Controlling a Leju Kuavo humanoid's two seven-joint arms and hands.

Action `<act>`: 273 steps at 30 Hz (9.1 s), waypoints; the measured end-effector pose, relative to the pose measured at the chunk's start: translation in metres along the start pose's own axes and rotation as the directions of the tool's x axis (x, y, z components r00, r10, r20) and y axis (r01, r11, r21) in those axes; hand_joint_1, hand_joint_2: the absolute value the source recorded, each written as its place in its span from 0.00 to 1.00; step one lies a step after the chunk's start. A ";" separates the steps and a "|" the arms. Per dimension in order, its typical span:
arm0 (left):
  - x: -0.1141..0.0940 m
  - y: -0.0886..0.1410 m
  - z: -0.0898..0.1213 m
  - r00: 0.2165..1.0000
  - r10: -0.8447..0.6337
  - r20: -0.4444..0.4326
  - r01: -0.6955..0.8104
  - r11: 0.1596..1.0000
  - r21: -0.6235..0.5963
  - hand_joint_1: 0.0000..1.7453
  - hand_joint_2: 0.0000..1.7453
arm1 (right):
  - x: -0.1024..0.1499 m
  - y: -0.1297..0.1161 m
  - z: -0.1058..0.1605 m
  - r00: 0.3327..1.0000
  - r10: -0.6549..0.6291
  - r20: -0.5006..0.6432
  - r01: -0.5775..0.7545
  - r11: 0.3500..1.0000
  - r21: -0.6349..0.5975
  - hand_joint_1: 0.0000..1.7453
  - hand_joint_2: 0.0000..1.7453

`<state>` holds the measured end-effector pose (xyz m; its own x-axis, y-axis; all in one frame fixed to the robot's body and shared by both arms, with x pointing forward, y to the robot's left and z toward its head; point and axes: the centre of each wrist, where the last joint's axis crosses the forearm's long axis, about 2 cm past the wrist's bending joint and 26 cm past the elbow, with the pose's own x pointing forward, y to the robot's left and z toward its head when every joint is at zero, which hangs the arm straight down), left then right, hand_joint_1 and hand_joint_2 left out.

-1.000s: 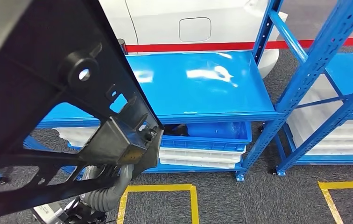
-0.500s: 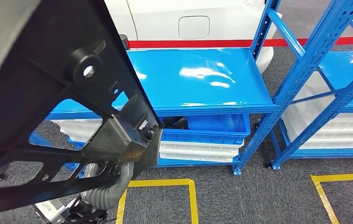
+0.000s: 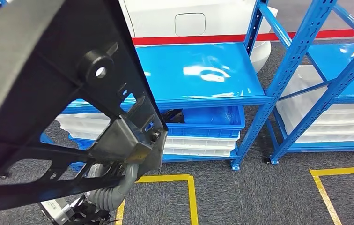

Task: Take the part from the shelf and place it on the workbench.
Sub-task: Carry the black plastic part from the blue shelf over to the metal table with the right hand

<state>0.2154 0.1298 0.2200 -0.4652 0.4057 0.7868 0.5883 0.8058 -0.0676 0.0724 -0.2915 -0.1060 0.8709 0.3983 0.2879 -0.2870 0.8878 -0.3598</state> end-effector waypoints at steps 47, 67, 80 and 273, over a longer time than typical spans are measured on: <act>0.001 0.000 -0.002 1.000 0.001 0.000 -0.001 1.000 -0.008 1.00 1.00 | 0.004 0.010 0.003 1.000 -0.005 -0.012 0.005 1.000 0.019 0.00 0.00; 0.000 -0.003 -0.002 1.000 0.010 -0.005 -0.010 1.000 -0.016 1.00 1.00 | 0.004 0.010 0.003 1.000 -0.003 -0.009 0.003 1.000 0.017 0.00 0.00; 0.001 -0.003 -0.004 1.000 0.012 0.008 -0.012 1.000 -0.015 1.00 1.00 | 0.005 0.011 0.003 1.000 -0.015 -0.014 0.016 0.999 0.030 0.00 0.00; -0.006 -0.009 -0.010 0.998 0.011 -0.067 -0.019 0.992 -0.124 1.00 1.00 | 0.005 0.019 0.005 0.999 -0.035 -0.014 0.036 0.997 0.067 0.00 0.00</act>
<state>0.2200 0.1157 0.2220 -0.4137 0.3848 0.8251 0.6745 0.7383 -0.0061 0.0692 -0.2715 -0.1065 0.8861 0.3634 0.2878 -0.2816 0.9152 -0.2884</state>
